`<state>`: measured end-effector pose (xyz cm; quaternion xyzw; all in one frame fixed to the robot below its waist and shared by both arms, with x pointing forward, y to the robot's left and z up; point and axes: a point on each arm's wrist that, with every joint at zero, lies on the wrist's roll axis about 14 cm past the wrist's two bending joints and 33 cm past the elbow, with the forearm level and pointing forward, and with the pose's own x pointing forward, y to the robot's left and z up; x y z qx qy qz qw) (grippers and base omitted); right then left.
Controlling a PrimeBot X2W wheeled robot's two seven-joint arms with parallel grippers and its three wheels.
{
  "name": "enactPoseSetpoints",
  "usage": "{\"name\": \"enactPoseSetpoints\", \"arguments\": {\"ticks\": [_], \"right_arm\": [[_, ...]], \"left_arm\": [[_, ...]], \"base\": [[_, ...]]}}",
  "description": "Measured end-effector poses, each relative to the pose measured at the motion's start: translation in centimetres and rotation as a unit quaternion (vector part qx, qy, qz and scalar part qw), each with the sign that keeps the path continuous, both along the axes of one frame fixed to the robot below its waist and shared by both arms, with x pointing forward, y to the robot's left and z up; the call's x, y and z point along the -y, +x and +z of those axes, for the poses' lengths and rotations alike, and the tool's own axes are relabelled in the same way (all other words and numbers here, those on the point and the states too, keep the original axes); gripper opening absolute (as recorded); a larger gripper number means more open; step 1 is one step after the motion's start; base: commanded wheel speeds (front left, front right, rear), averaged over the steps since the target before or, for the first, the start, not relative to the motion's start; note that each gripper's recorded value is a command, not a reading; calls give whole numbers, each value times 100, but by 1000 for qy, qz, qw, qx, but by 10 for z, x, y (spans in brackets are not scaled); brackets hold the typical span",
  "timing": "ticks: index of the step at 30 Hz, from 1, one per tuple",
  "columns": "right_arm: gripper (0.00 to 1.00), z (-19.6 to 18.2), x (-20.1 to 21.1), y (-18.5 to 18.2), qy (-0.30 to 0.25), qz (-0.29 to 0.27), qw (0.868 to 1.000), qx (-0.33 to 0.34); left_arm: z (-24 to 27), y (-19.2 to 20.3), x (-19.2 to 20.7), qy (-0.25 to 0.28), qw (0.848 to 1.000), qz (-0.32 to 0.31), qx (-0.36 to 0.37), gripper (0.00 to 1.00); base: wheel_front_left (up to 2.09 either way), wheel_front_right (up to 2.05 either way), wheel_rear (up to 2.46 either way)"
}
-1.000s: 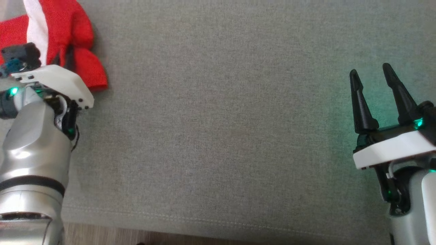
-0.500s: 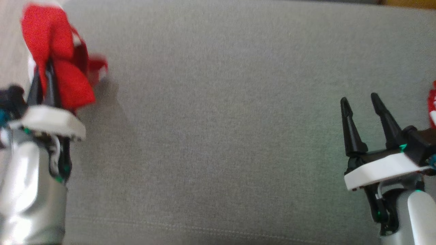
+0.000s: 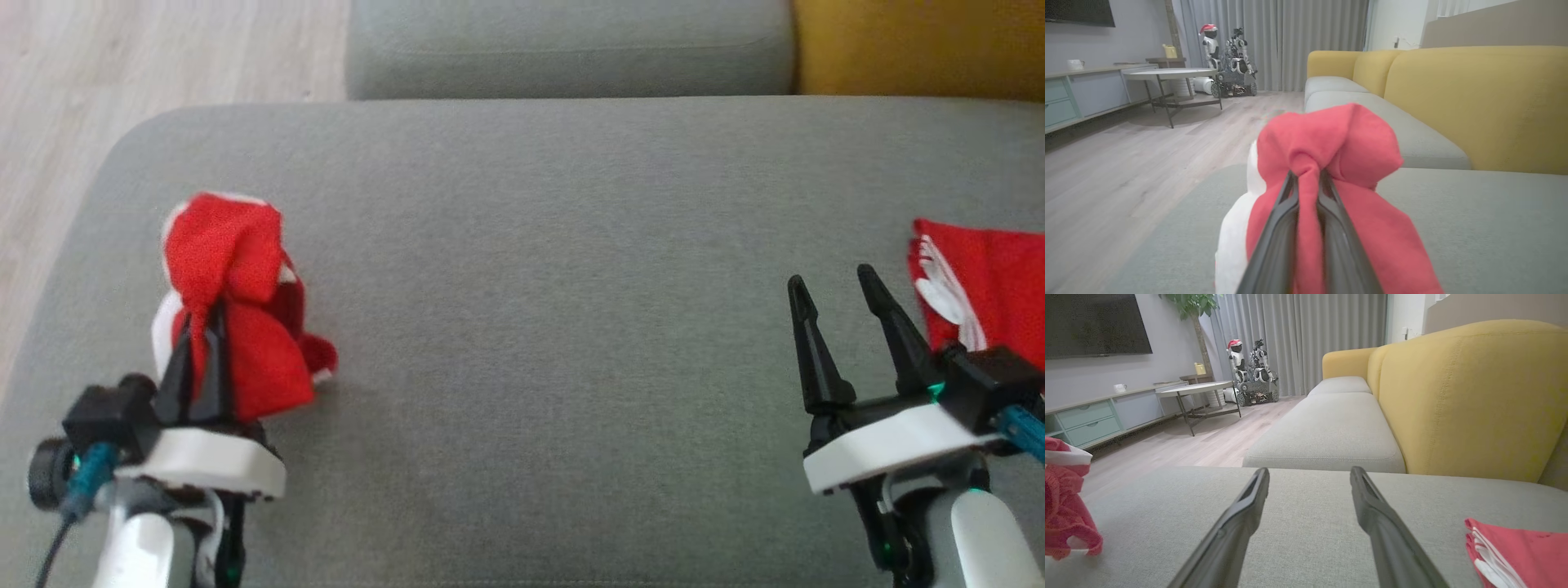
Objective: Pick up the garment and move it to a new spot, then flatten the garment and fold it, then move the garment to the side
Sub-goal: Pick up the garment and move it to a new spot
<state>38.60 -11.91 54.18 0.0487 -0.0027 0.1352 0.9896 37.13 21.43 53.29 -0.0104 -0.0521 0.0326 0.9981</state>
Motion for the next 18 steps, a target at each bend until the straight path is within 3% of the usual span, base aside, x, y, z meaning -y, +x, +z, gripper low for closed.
{"name": "enactPoseSetpoints", "arguments": {"ticks": [12, 18], "right_arm": [[100, -11, 35, -24, 15, -54, 998, -15], [100, -25, 58, -32, 20, -91, 995, -36]], "left_arm": [[-9, 12, 93, -26, 991, -129, -15, 0], [-5, 32, 164, -26, 972, -235, -5, 0]], "base": [[0, 0, 0], [0, 0, 0]]}}
